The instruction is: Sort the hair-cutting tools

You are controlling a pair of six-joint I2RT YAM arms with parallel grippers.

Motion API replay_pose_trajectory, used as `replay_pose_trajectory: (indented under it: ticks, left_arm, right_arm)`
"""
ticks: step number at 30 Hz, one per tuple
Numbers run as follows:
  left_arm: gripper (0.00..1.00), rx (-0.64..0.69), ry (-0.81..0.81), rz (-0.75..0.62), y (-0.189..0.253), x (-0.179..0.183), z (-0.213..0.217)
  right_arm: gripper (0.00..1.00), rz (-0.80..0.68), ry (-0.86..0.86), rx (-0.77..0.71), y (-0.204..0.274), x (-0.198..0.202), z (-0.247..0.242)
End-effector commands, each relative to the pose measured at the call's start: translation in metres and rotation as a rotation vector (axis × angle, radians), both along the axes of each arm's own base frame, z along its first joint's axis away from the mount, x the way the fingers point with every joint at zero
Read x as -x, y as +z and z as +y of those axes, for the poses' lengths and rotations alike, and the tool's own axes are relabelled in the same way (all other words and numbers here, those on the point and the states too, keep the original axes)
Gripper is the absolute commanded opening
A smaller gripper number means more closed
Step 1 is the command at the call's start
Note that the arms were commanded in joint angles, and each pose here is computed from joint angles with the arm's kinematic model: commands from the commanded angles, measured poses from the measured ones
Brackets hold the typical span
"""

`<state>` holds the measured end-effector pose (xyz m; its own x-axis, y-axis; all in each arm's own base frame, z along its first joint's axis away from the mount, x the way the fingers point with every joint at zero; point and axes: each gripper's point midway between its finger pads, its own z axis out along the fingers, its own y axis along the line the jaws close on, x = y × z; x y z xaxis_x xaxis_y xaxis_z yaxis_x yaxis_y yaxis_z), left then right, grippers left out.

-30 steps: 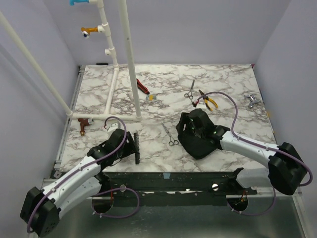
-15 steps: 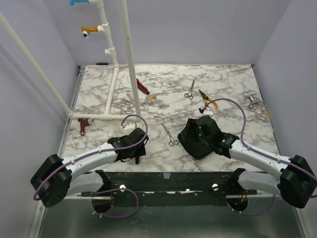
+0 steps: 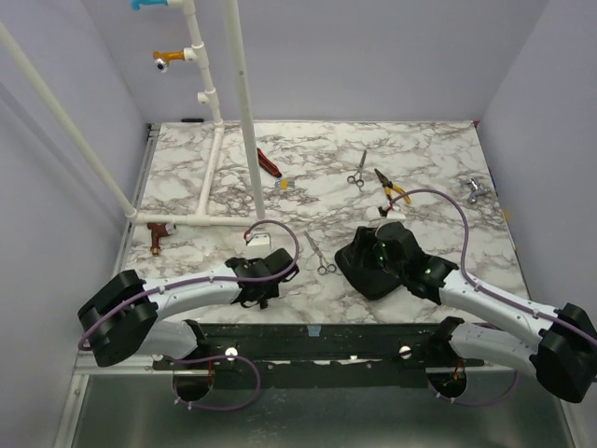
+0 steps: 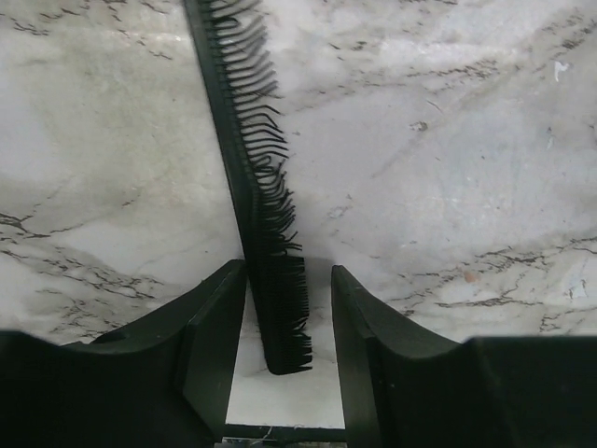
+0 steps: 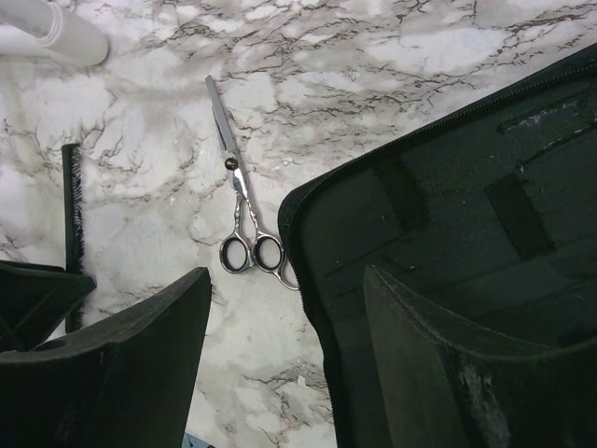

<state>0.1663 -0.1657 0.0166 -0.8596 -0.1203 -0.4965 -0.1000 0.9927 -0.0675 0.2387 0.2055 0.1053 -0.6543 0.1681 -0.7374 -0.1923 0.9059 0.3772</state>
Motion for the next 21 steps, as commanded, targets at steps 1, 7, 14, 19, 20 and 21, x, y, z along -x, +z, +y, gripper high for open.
replay_pose_trajectory:
  ticks: [1, 7, 14, 19, 20, 21]
  left_arm:
    - [0.40, -0.014, -0.019, 0.074, -0.013, 0.026, -0.011]
    - [0.37, -0.019, -0.119, 0.072, -0.011, 0.042, -0.036]
    - [0.30, -0.036, -0.202, 0.073, -0.010, 0.058, -0.055]
    - [0.29, -0.040, -0.247, 0.078, -0.012, 0.074, -0.058]
    - [0.29, -0.045, -0.253, 0.079, -0.013, 0.078, -0.057]
    - [0.29, -0.051, -0.258, 0.079, -0.014, 0.081, -0.056]
  right_arm:
    - [0.70, 0.022, 0.036, 0.023, -0.008, 0.011, -0.003]
    - [0.70, 0.021, 0.047, 0.005, -0.007, 0.013, -0.001]
    - [0.70, 0.025, 0.060, -0.009, -0.006, 0.016, 0.000]
    - [0.70, 0.027, 0.059, -0.011, -0.005, 0.019, -0.002]
    - [0.70, 0.029, 0.057, -0.011, -0.006, 0.019, -0.002]
    - [0.70, 0.032, 0.057, -0.010, -0.007, 0.020, -0.003]
